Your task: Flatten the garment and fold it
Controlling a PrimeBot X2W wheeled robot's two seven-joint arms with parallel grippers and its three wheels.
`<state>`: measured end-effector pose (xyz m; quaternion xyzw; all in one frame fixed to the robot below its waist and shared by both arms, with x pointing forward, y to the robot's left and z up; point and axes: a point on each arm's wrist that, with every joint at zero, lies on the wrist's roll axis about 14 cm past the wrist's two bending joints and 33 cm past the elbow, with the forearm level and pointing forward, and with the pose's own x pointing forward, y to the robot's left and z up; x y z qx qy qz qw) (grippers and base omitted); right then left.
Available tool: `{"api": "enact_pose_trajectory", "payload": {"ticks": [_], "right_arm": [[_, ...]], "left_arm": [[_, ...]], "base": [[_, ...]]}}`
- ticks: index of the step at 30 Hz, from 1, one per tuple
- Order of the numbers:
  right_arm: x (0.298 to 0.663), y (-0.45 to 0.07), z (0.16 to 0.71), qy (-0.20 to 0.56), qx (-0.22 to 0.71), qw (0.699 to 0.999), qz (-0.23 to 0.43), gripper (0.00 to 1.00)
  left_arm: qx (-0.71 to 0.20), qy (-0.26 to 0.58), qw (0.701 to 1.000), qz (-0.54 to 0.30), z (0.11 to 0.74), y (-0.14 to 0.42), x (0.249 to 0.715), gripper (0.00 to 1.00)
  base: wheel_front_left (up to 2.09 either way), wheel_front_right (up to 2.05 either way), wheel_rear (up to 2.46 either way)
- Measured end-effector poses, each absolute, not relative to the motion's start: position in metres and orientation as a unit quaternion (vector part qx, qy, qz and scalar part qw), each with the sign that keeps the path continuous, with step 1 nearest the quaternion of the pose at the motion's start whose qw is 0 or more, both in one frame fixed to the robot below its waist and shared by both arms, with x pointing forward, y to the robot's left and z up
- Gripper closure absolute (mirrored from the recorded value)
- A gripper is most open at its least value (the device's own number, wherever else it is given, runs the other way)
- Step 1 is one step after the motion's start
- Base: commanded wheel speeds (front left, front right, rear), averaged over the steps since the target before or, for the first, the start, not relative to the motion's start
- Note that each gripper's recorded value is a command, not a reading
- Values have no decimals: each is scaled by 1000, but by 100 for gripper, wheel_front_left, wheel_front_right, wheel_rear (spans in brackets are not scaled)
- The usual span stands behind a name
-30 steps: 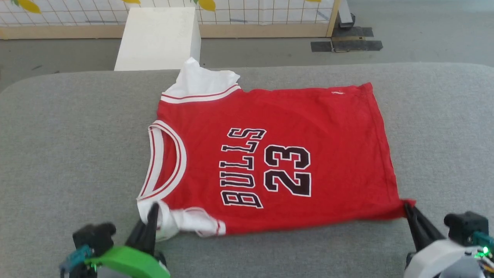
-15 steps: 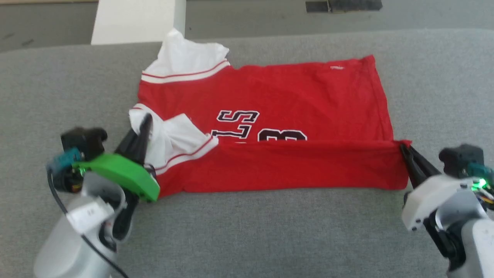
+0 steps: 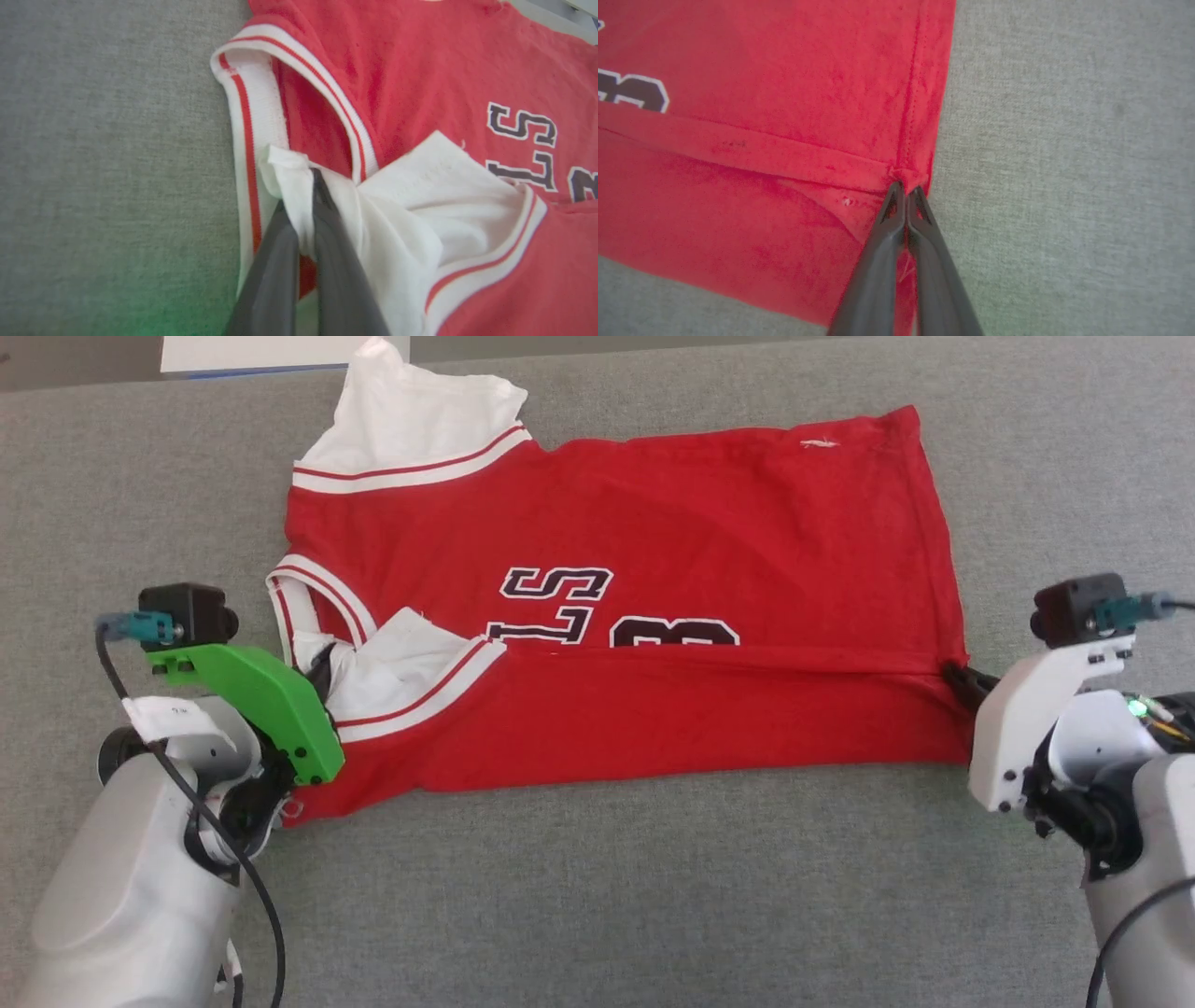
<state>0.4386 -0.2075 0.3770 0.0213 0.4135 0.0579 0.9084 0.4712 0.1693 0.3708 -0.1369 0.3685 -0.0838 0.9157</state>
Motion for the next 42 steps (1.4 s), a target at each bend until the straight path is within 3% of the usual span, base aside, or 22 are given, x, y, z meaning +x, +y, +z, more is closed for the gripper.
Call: {"api": "enact_pose_trajectory", "payload": {"ticks": [1,2,3,4,11,18,23,27,38,39,40,42], "right_arm": [[439,-208,378,418,23,906,56,100],[440,-208,379,419,25,906,56,68],[441,-207,382,415,27,908,56,50],[443,-206,387,407,30,911,56,0],[449,-201,430,277,59,958,46,0],[425,-204,462,146,77,986,21,0],[406,-202,485,63,81,995,11,0],[392,-196,503,0,76,997,9,0],[382,-204,499,1,73,997,-6,0],[380,-206,498,2,73,997,-8,0],[379,-207,498,1,72,997,-11,0],[377,-211,498,-2,71,997,-17,0]], "left_arm": [[-139,369,915,-82,372,170,471,65],[-140,365,917,-81,375,170,472,0],[-142,351,923,-77,380,171,474,0],[-142,335,929,-74,384,172,475,0],[-131,175,976,-18,425,196,467,0],[-127,106,986,4,441,198,423,0],[-128,121,984,19,437,195,396,0],[-139,191,970,56,416,200,386,0],[-154,322,932,72,383,192,390,0],[-154,331,929,67,382,191,391,76],[-154,336,927,62,382,189,392,100],[-154,337,927,55,384,186,394,100]], "base": [[0,0,0],[0,0,0],[0,0,0],[0,0,0],[0,0,0],[0,0,0],[0,0,0],[0,0,0],[0,0,0],[0,0,0],[0,0,0],[0,0,0]]}}
